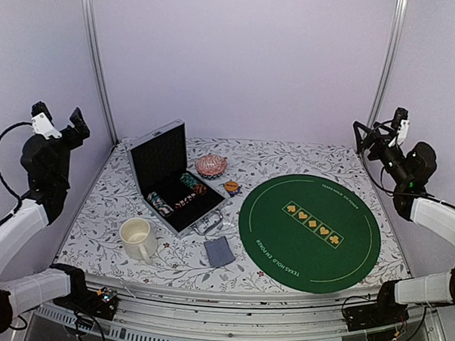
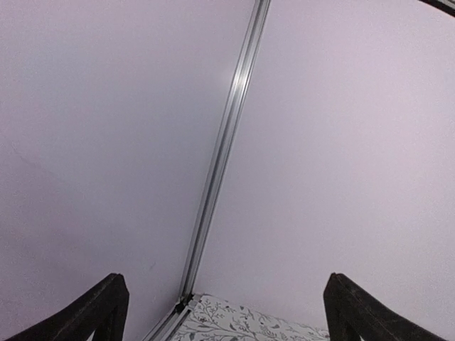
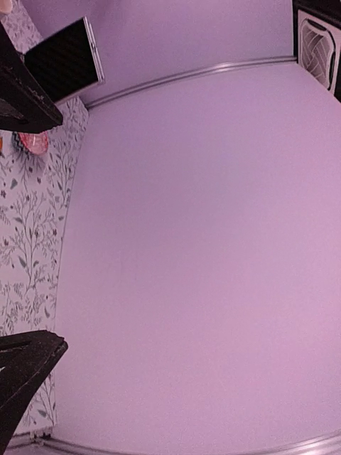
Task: Distribute texas hold em gaming equipment
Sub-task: Pick up the dealer button from the center of the board.
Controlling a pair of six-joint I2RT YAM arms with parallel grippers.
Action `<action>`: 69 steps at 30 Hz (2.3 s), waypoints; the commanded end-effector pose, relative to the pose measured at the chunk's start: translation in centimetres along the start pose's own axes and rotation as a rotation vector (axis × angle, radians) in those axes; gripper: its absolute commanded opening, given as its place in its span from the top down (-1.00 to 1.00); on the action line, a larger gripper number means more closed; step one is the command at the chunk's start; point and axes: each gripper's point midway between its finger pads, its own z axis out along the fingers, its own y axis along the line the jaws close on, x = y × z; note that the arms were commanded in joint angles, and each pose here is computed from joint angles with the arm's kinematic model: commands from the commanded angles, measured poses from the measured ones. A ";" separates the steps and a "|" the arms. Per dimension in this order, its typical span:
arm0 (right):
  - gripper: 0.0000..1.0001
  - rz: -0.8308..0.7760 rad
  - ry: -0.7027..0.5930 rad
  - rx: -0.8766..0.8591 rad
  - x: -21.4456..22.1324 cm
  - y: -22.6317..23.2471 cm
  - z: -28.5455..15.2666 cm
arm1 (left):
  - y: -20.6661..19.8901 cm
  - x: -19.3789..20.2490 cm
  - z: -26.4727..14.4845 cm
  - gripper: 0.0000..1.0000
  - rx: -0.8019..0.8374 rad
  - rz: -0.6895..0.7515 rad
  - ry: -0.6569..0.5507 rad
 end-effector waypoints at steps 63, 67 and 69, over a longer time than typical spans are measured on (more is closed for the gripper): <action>-0.98 0.211 1.047 -0.015 19.7 13.2 -3.0 | -28.8 36.9 -28.8 -0.58 1.207 0.785 1.530; -0.98 0.201 1.065 -0.024 20.1 13.4 -2.5 | -28.7 37.5 -29.2 -0.59 1.199 0.772 1.578; -0.98 0.209 1.066 -0.038 20.0 13.6 -2.3 | -28.9 37.5 -29.4 -0.59 1.208 0.774 1.577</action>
